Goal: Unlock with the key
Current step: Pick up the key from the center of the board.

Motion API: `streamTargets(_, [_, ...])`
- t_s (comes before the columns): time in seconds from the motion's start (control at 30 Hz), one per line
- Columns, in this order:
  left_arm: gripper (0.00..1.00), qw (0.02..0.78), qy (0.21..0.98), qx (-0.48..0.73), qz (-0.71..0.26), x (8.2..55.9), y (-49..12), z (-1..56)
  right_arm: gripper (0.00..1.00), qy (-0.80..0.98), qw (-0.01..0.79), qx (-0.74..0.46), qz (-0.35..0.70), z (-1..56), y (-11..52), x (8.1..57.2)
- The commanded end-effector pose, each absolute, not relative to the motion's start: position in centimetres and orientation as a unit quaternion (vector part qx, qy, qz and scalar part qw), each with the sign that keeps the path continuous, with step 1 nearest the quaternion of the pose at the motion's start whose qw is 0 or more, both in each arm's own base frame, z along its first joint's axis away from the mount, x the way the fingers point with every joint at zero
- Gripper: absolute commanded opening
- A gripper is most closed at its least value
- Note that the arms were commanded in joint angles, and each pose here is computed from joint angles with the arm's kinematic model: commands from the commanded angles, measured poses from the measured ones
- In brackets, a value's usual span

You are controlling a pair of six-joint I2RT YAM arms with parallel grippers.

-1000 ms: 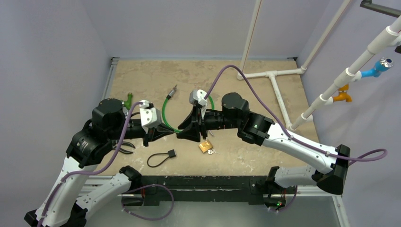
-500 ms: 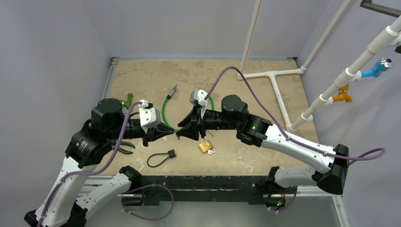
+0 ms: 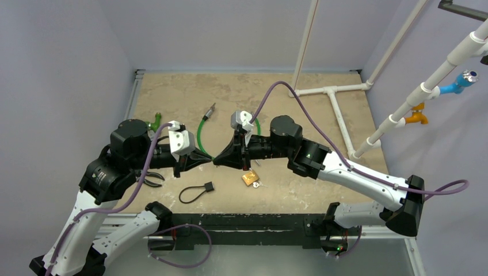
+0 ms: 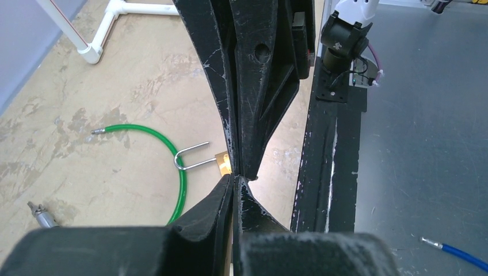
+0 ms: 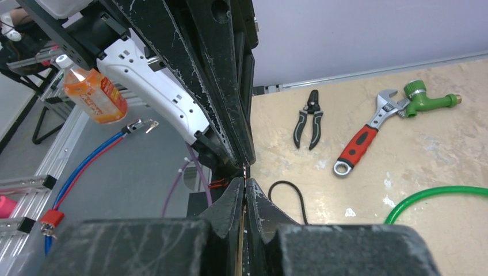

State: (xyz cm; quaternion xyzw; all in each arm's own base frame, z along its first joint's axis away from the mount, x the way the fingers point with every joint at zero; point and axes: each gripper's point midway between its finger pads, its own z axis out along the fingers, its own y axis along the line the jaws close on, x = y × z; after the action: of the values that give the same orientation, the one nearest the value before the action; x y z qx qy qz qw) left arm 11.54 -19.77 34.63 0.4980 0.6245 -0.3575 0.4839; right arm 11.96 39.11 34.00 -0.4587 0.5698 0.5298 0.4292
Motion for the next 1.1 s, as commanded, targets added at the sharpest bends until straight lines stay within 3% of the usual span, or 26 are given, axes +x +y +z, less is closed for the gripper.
streamTargets(0.0, [0.00,0.500,0.609,0.495,-0.367,11.2,-19.9,36.5,0.00,0.549,0.436,-0.464,0.541,35.4,39.2,11.5])
streamTargets(0.27, [0.00,0.498,0.609,0.494,-0.371,11.1,-19.9,36.5,0.00,0.572,0.427,-0.459,0.529,35.1,38.5,11.6])
streamTargets(0.3, [0.05,0.496,0.609,0.494,-0.372,11.1,-20.0,36.5,0.00,0.578,0.427,-0.457,0.524,35.1,38.5,11.8])
streamTargets(0.4, [0.43,0.484,0.610,0.498,-0.381,10.5,-20.0,36.1,0.00,0.590,0.417,-0.463,0.514,34.9,38.5,11.9])
streamTargets(0.47, [0.53,0.474,0.611,0.505,-0.384,10.3,-20.0,35.6,0.00,0.597,0.409,-0.469,0.506,34.6,38.3,11.9])
streamTargets(0.7, [0.52,0.446,0.619,0.522,-0.381,10.3,-20.1,33.3,0.00,0.609,0.408,-0.480,0.482,34.5,38.0,12.3])
streamTargets(0.83, [0.46,0.439,0.608,0.532,-0.394,10.1,-20.6,33.6,0.00,0.608,0.401,-0.491,0.478,34.3,38.0,12.1])
streamTargets(1.0, [0.49,0.433,0.607,0.536,-0.397,10.6,-21.0,33.6,0.00,0.604,0.398,-0.502,0.474,34.4,38.1,11.8])
streamTargets(1.07, [0.43,0.428,0.605,0.538,-0.402,10.6,-21.2,33.6,0.00,0.604,0.400,-0.503,0.472,34.5,38.1,11.8])
